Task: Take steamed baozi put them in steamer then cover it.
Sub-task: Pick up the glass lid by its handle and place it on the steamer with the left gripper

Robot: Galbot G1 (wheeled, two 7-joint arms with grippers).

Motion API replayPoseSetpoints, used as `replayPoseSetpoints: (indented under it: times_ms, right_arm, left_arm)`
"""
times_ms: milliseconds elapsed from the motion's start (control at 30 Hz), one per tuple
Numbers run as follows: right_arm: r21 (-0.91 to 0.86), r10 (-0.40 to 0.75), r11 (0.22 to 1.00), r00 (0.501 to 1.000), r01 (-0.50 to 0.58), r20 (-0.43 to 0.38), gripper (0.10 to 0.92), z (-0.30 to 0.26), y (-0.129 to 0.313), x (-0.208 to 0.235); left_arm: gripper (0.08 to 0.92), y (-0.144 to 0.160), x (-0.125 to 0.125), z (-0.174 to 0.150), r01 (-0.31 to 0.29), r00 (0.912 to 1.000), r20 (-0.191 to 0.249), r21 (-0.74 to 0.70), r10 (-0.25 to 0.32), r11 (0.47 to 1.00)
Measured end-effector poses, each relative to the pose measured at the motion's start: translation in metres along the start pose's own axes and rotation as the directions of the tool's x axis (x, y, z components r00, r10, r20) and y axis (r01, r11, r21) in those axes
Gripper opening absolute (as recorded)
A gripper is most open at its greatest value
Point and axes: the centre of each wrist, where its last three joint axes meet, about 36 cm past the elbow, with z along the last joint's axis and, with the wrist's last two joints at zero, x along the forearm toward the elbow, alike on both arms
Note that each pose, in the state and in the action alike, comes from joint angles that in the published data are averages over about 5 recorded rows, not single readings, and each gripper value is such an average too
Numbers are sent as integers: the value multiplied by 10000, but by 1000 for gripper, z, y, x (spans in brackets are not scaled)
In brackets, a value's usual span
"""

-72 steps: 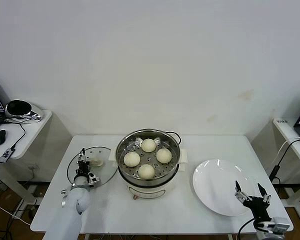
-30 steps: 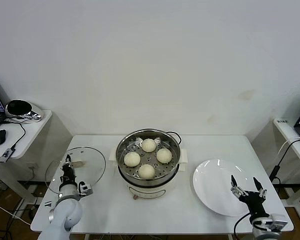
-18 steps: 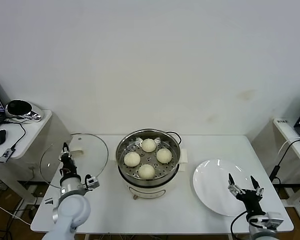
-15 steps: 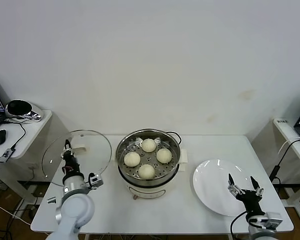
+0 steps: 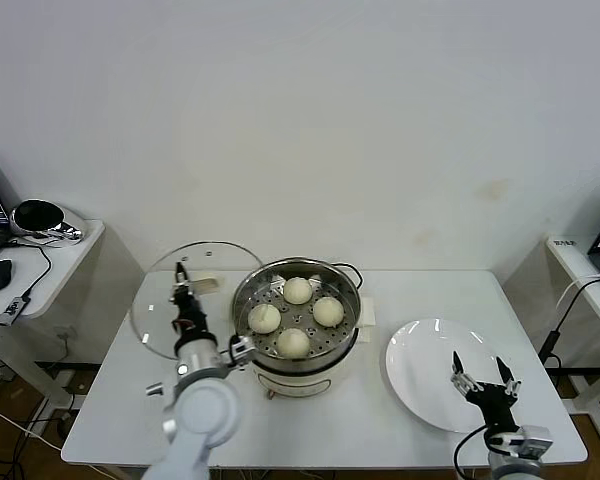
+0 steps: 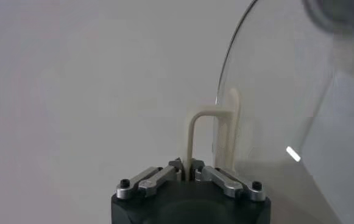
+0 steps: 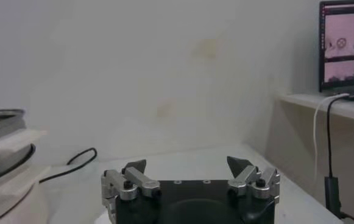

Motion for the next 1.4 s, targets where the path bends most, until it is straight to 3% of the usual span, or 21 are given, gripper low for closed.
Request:
replayPoseSetpoints:
  times_ms: [267,467,633,867,1400]
  right_arm:
    - [80,90,9999,9999,-89,-109,823,7,2,-2]
    - [149,169,9998,9998,-167,-136,823,8,1,-1]
    - [180,195,9997,9997,-192,-166,823,10,1,0]
    - [232,204,9995,9997,-200,-164,823,11,1,-1]
    - [312,232,9993,9996,-226,-186,823,14,0,-3]
  left_arm:
    - [150,-1,14,-58,-491,9939,1012,624,427,9968]
    - [150,-3,27,-96,-837,9790,1935,935,644,9921]
    - [150,-8,28,-116,-933,9700,2330,919,697,9914]
    - [150,-17,23,-130,-1065,9663,2408,509,913,9930]
    - [150,-25,17,-136,-1367,9680,2069,-393,1419,9898]
